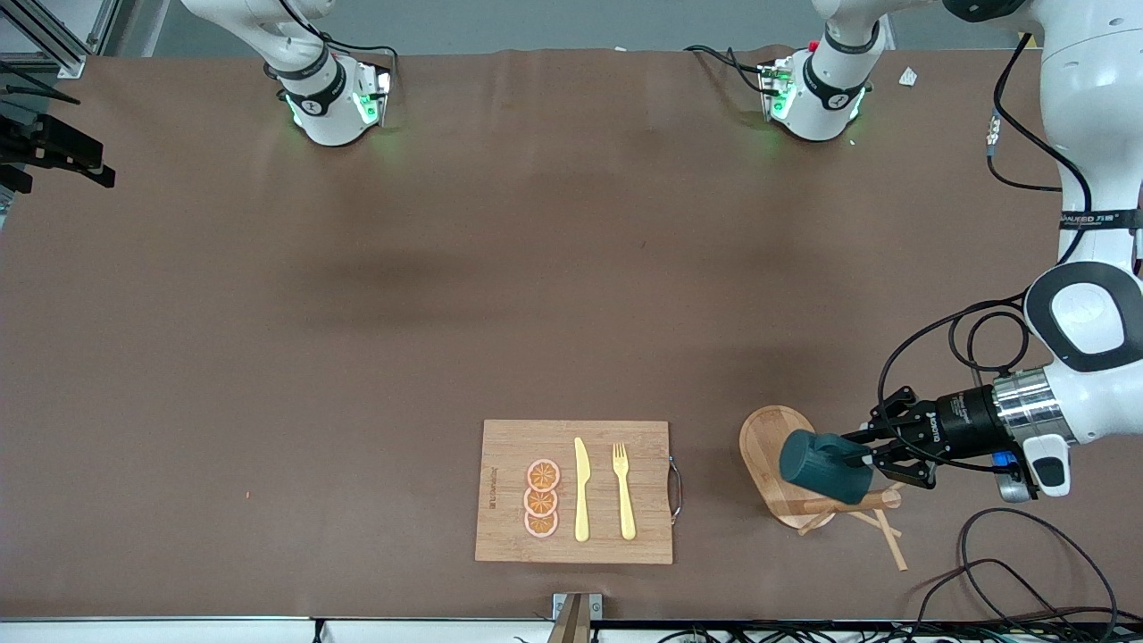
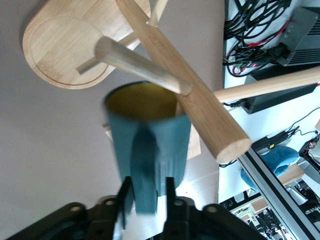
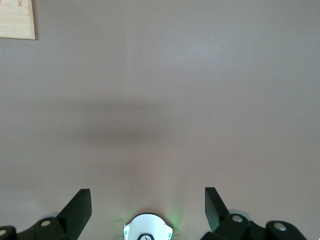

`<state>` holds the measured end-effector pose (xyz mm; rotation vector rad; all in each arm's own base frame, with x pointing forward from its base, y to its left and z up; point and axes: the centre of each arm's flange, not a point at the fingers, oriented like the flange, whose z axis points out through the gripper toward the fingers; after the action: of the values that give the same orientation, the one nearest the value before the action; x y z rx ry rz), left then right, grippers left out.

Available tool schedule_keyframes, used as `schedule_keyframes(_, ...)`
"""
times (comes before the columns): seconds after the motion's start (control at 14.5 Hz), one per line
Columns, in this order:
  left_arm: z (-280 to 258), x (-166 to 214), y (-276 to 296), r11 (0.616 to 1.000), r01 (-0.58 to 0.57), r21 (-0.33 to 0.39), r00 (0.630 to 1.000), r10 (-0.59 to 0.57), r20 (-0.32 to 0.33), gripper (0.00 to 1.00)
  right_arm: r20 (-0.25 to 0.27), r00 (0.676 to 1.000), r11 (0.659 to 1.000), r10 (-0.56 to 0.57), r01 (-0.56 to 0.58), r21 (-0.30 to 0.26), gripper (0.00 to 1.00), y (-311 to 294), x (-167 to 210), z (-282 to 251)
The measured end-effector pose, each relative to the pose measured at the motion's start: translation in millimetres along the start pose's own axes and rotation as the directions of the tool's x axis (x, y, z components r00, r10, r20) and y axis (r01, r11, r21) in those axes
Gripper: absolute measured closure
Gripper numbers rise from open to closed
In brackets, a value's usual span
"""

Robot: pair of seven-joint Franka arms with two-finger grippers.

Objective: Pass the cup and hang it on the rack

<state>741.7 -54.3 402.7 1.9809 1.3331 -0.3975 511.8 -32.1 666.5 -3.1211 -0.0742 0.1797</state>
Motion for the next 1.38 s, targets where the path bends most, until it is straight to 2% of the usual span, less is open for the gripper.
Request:
schedule_keyframes(0.28, -14.5, -14.1, 11.5, 0.999, -0.031, -0.029, 0.999, 0.03, -0.014, 0.19, 0.0, 1.0, 1.0, 0.003, -0.003, 0.0, 0.0, 0.0, 0.0, 0.0)
schedule_keyframes(0.41, -36.0, -30.9, 17.7, 0.995, -0.099, -0.004, 0.992, 0.098, -0.084, 0.01, 0.0, 1.0, 1.0, 0.004, -0.004, 0.0, 0.0, 0.0, 0.0, -0.1)
schedule_keyframes(0.69, -83.7, -96.9, 22.0, 0.965, -0.233, 0.117, 0.949, 0.252, -0.189, 0.0, -0.001, 1.0, 1.0, 0.003, -0.003, 0.002, 0.0, -0.2, 0.1, -0.1)
schedule_keyframes(0.9, -111.7, -128.3, 15.2, 0.925, -0.289, 0.245, 0.893, 0.353, -0.279, 0.0, -0.001, 1.0, 1.0, 0.003, -0.003, 0.002, 0.0, -0.3, 0.1, -0.1)
schedule_keyframes(1.1, -123.0, -136.5, 11.4, 0.843, -0.38, 0.382, 0.795, 0.508, -0.332, 0.0, -0.001, 1.0, 1.0, 0.003, -0.003, 0.003, 0.0, -0.3, 0.1, -0.1)
schedule_keyframes(1.24, -128.8, -136.3, 5.7, 0.779, -0.411, 0.473, 0.744, 0.587, -0.321, 0.0, -0.001, 1.0, 1.0, 0.003, -0.003, 0.003, 0.0, -0.4, 0.1, -0.1)
schedule_keyframes(1.38, -143.3, -141.4, 1.4, 0.664, -0.481, 0.573, 0.65, 0.708, -0.275, 0.0, -0.001, 1.0, 1.0, 0.003, -0.003, 0.003, 0.0, -0.4, 0.1, -0.1)
